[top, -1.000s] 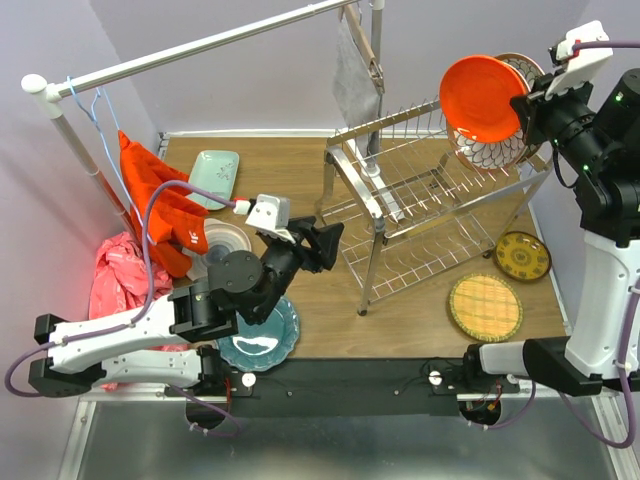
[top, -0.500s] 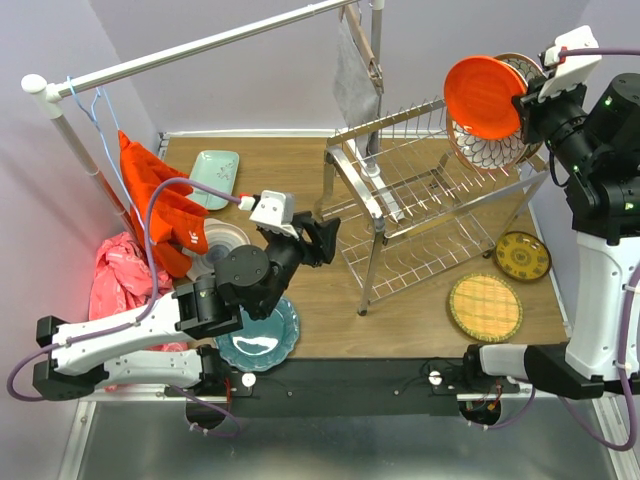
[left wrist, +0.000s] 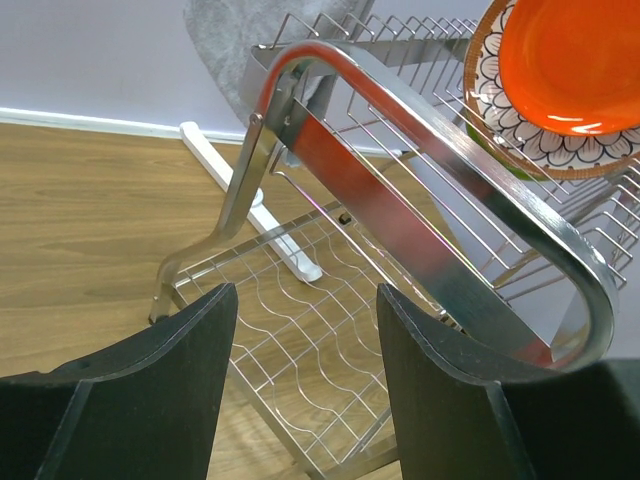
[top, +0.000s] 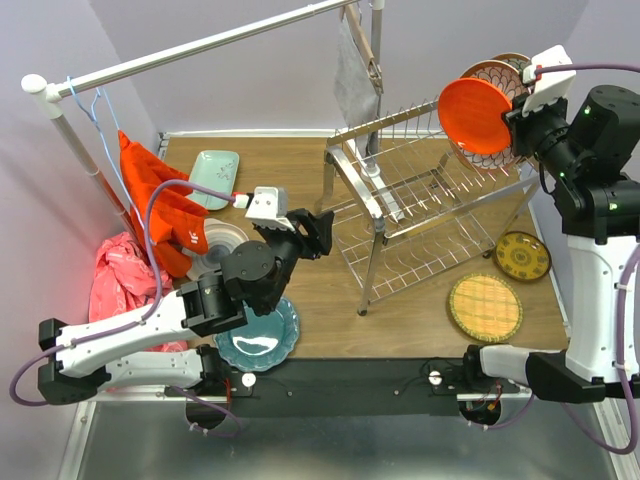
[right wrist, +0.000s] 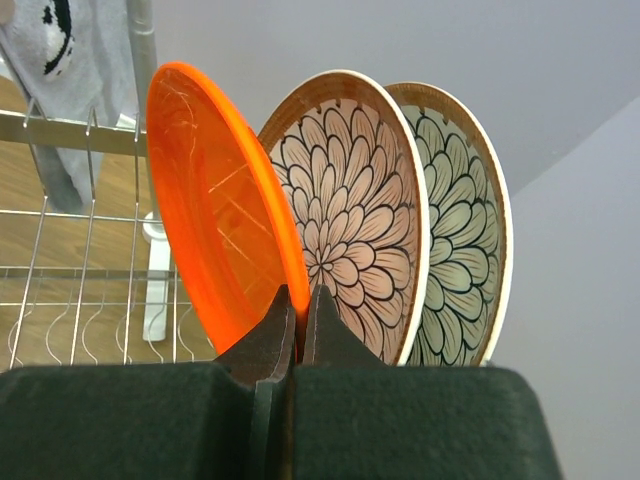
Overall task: Load the plates into the dish rack
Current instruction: Insert the plate into the dish rack
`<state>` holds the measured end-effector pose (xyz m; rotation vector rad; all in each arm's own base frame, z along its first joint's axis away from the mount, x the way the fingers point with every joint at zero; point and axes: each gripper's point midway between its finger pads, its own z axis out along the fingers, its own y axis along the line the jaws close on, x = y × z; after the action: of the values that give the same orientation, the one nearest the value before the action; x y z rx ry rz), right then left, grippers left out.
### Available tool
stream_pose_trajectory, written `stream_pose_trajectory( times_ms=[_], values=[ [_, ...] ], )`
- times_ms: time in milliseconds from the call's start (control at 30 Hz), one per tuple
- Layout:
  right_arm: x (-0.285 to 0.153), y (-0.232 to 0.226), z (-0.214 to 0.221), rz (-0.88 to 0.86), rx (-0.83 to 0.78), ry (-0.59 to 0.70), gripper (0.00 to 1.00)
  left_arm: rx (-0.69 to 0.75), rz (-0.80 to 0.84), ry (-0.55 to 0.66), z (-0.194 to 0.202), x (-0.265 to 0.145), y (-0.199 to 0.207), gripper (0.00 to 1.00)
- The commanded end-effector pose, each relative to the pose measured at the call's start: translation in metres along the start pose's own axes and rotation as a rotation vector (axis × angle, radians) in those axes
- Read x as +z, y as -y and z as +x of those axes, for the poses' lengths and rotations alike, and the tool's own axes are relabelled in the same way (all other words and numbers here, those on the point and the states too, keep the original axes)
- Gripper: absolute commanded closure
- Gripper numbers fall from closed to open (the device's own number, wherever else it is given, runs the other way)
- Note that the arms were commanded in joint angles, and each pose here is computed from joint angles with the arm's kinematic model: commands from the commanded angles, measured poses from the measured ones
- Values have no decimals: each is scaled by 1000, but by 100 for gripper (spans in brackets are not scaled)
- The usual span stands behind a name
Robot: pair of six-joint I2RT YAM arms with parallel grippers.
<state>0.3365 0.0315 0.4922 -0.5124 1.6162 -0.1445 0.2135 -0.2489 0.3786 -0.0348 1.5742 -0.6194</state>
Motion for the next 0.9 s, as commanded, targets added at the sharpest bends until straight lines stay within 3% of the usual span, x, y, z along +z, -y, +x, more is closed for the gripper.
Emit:
stream_pose_trajectory(
  times_ms=[0,867],
  values=[
    [3,8,-10,50,-5,42,99,-56,-57,16,2,5,-9,33],
    [31,2,31,146,126,-84,99,-104,-73,-14,19,8,-16,33]
  ],
)
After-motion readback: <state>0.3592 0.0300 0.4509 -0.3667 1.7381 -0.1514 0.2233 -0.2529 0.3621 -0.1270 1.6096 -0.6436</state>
